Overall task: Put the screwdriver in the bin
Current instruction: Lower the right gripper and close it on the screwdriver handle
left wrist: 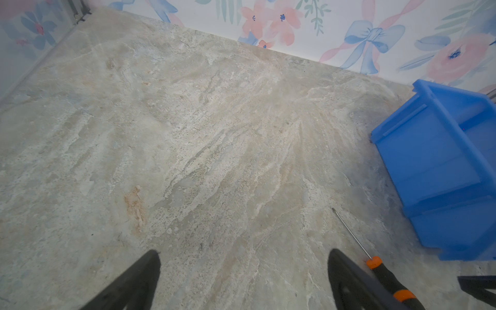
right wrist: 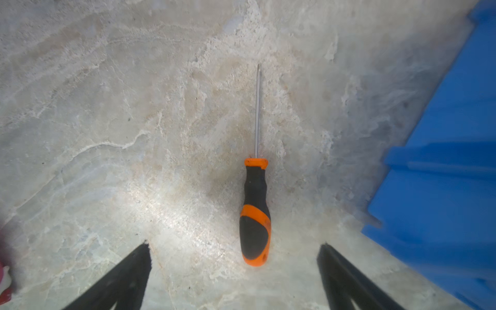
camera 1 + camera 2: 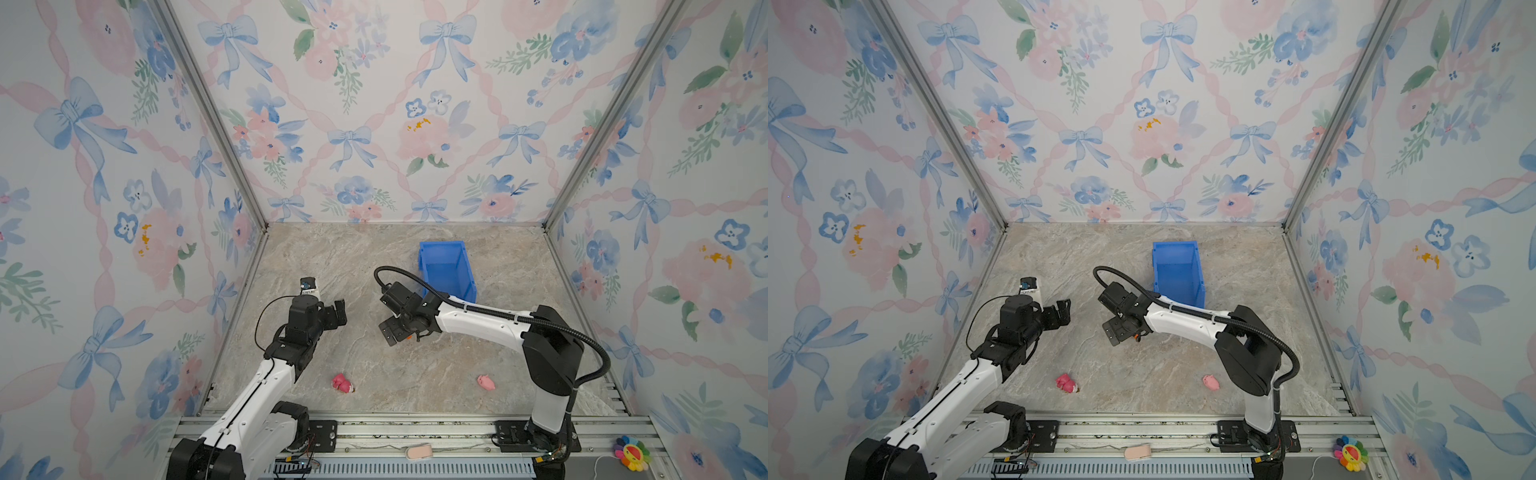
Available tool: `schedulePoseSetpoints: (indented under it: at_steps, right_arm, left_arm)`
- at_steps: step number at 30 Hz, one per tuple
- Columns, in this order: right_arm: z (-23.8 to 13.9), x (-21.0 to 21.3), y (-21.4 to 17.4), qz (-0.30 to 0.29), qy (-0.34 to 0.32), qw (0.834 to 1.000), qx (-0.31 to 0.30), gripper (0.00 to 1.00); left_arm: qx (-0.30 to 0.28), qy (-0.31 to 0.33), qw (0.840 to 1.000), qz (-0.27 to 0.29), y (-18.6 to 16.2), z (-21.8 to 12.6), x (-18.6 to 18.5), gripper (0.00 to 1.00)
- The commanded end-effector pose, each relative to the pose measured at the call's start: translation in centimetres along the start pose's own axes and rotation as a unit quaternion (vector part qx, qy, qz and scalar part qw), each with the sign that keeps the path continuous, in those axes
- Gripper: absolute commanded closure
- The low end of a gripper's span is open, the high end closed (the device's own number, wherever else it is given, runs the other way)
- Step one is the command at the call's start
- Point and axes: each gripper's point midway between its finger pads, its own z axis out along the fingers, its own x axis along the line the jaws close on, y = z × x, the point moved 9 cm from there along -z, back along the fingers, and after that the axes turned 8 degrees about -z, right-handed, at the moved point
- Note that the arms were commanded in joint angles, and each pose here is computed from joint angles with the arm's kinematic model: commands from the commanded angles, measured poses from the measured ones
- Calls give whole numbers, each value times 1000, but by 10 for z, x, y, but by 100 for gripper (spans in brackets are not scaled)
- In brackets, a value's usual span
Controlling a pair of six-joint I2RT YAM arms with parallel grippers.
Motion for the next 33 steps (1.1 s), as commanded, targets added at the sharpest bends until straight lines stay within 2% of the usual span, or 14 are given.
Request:
schedulePoseSetpoints:
  at_steps: [1,12,20,24,29,33]
  right_arm:
    - [13,-2,5,40,35,999,9,6]
    - [43,-18,-2,58,23,997,37,18]
    - [53,-23,-7,62,21,997,47,41]
    - [55,-22,-11,58,31,996,52,61]
    - [48,-23,-12,53,26,997,48,76]
    - [32,-22,-9,36,13,998,39,83]
  left_arm:
    - [-2,7,1000,-5,-4,-2,3,2]
    - [0,4,1000,-2,-6,0,3,2]
    - [-1,6,1000,-1,-6,0,3,2]
    - [-3,7,1000,-1,-6,0,3,2]
    - [-5,9,1000,-1,-5,-1,4,2]
    - [-6,9,1000,0,-6,-1,4,2]
